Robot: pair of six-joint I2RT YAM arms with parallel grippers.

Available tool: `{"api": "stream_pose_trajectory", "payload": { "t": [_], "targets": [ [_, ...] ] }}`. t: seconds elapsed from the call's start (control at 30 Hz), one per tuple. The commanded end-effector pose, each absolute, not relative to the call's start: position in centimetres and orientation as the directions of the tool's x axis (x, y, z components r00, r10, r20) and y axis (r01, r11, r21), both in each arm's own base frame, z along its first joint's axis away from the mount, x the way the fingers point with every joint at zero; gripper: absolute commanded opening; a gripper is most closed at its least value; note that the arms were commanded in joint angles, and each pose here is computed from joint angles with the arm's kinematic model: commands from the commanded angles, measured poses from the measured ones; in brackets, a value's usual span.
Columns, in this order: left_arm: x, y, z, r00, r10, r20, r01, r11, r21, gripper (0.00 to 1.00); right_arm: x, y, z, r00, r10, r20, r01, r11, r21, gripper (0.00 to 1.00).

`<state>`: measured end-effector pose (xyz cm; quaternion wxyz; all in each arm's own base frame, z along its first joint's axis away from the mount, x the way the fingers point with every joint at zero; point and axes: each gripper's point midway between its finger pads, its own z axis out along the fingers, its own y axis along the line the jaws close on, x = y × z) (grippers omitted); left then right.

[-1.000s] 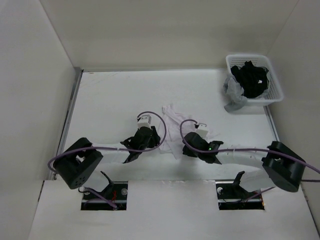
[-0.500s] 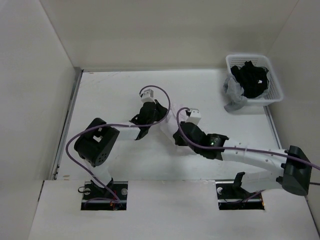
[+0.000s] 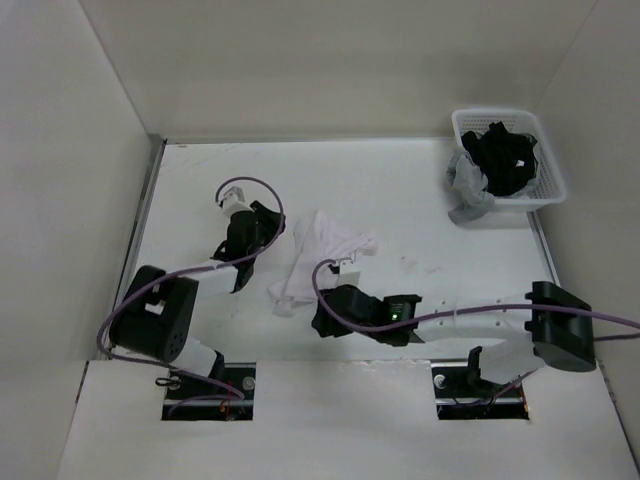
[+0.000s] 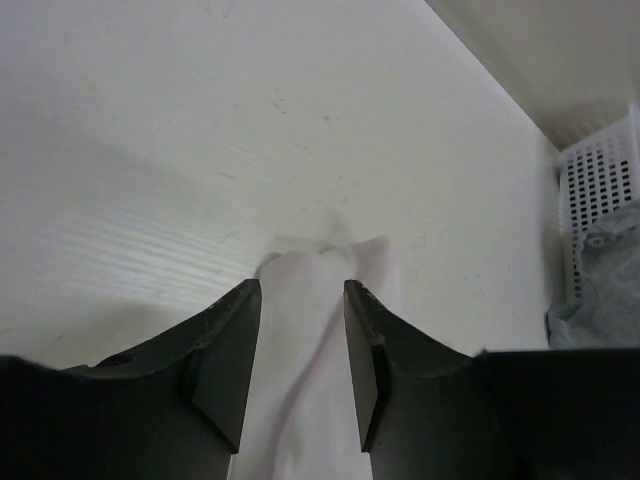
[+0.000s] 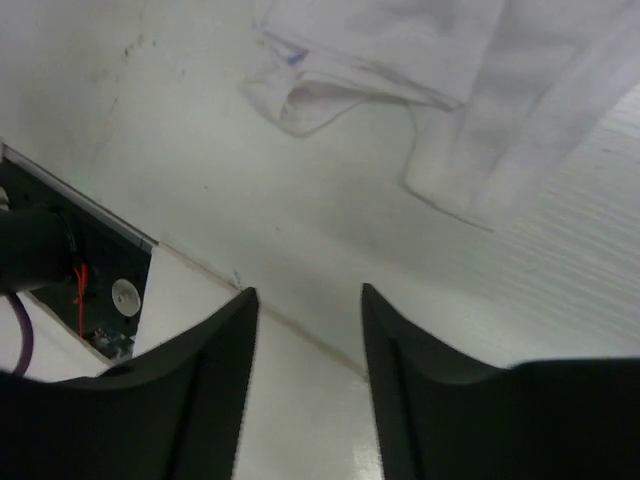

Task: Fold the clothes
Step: Flatten the tank top out

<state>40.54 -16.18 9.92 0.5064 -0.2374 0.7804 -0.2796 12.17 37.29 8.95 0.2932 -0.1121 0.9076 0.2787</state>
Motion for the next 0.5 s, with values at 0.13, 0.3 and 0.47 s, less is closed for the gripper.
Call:
{"api": "stream_pose_trajectory", "payload": {
  "t": [0.13,0.3,0.47],
  "targets": [
    [34.7,-14.9,12.0,-0.374,-0.578,-0.725,-0.026,0.788,-0.615,0.25,16.3,32.3,7.4,-0.794,0.118,-0.596,-0.18,0.891,0.417,0.31],
    [28.8,-18.7,9.9,-0.54,-0.365,-0.758,0.102,0.866,-0.489,0.26,18.0,31.6,5.8,-0.79,0.164,-0.59,-0.125,0.9,0.418,0.51],
    [24.9,-20.7,9.2,-0.568,-0.213,-0.795,0.186,0.908,-0.376,0.32,18.3,32.1,4.7,-0.809,0.222,-0.544,-0.08,0.876,0.476,0.51]
  ]
}}
